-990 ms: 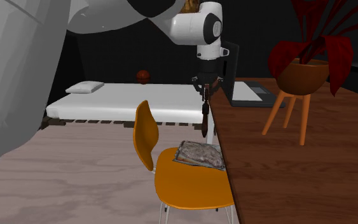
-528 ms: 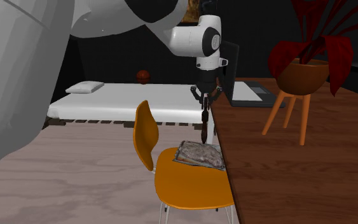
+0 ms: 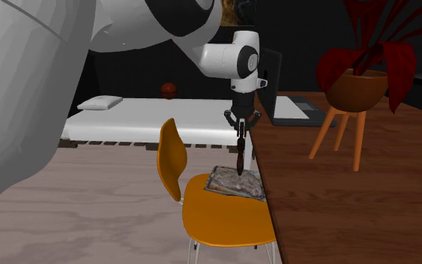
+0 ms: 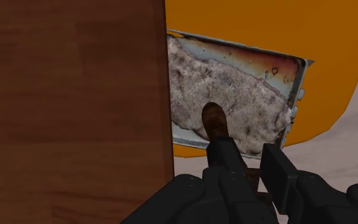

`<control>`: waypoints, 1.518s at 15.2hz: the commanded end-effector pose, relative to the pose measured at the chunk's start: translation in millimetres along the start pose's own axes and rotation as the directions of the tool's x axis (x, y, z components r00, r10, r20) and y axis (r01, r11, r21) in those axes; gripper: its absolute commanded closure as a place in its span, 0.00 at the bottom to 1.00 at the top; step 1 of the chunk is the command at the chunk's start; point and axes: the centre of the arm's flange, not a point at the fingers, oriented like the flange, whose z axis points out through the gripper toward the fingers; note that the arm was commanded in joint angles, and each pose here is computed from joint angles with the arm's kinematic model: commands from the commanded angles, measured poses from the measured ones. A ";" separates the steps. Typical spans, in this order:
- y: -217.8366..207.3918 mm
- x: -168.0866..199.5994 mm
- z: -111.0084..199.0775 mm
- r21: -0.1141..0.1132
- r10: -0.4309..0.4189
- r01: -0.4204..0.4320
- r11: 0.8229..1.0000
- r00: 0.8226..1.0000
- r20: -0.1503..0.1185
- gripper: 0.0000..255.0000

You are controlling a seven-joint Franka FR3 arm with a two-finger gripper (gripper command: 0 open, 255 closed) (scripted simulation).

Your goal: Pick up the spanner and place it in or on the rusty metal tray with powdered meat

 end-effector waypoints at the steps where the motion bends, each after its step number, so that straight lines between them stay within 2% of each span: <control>1: 0.0 -0.4 0.5 0.000 0.000 0.000 1.000 1.000 -0.001 1.00; 5: 0.0 -0.4 0.5 0.000 0.000 0.000 1.000 1.000 -0.001 1.00; 6: 0.0 -0.4 0.5 0.000 0.000 0.000 1.000 1.000 -0.001 0.00; 11: 0.0 -0.4 0.5 0.000 0.000 0.000 1.000 1.000 -0.001 0.00; 15: 0.0 -0.4 -49.5 0.000 0.000 0.000 1.000 1.000 -0.001 0.00; 23: 0.0 -0.4 -49.5 0.000 0.000 0.000 1.000 1.000 -0.001 0.00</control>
